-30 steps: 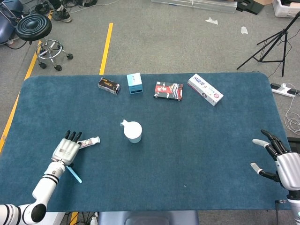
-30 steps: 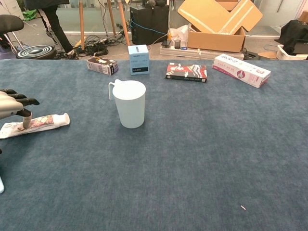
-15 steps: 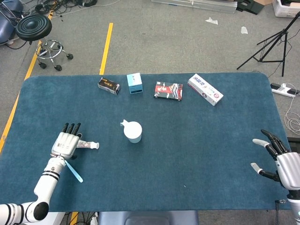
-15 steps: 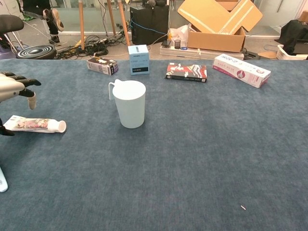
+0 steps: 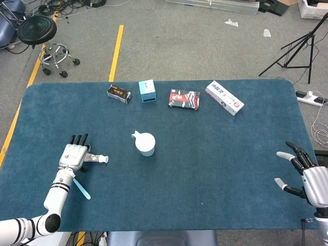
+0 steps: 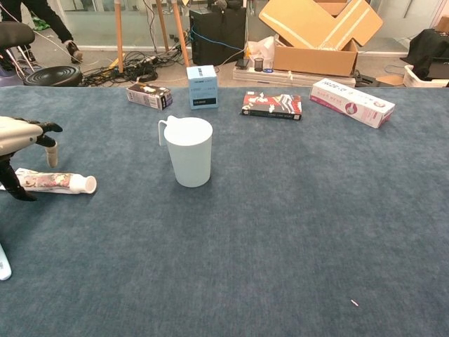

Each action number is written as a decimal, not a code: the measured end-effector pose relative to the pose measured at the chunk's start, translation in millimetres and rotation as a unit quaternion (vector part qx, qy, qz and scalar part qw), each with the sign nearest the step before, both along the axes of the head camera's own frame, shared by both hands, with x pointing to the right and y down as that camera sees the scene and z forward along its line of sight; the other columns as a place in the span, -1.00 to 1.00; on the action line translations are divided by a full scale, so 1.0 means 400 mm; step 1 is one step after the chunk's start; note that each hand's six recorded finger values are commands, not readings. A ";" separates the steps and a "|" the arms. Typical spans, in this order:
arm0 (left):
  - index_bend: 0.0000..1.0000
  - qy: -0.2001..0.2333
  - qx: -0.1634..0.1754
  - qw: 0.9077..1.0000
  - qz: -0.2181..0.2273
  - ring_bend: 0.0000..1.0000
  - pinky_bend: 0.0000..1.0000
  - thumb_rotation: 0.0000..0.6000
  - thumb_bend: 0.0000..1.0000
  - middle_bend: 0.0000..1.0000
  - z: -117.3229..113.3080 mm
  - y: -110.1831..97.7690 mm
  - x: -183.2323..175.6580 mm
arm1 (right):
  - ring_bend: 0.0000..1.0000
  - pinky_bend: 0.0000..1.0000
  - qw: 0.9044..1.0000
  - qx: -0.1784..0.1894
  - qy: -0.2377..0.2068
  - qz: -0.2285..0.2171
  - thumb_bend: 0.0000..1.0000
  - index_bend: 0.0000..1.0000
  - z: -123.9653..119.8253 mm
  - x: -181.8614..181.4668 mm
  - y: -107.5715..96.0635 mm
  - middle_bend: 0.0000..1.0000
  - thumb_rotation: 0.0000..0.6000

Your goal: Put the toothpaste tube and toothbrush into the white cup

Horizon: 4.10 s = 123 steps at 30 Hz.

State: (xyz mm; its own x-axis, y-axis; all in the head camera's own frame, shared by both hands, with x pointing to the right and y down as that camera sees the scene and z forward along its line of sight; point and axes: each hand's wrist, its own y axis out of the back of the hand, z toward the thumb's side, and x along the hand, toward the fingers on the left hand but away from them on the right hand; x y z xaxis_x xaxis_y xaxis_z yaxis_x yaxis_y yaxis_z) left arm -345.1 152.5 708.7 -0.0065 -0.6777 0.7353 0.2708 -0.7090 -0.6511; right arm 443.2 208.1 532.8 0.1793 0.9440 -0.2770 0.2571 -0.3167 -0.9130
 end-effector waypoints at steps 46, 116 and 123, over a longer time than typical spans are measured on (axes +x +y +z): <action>0.01 0.016 0.005 0.999 -0.038 -1.00 -1.00 1.00 -0.25 -1.00 0.067 -0.018 0.024 | -0.69 0.02 1.000 -0.001 -0.002 0.002 -0.75 -0.40 -0.001 0.003 0.001 -0.72 1.00; 0.30 0.391 0.125 0.888 -0.206 -1.00 -1.00 1.00 -0.12 -1.00 -0.305 -0.150 0.187 | -0.69 0.02 1.000 0.004 -0.014 0.000 -0.75 -0.40 -0.015 0.006 0.003 -0.72 1.00; 0.32 0.416 0.119 0.878 -0.206 -1.00 -1.00 1.00 -0.12 -0.98 -0.319 -0.166 0.260 | -0.69 0.02 1.000 0.004 -0.017 0.000 -0.75 -0.40 -0.017 0.008 0.003 -0.72 1.00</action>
State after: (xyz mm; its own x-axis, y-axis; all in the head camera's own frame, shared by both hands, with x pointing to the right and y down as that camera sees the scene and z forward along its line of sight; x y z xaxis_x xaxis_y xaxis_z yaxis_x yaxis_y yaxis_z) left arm -241.3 86.0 581.0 0.1845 -0.8789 0.4399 -0.6166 -0.4520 -0.6445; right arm 446.4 209.3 526.2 0.1893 0.9458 -0.2639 0.2877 -0.3103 -0.9061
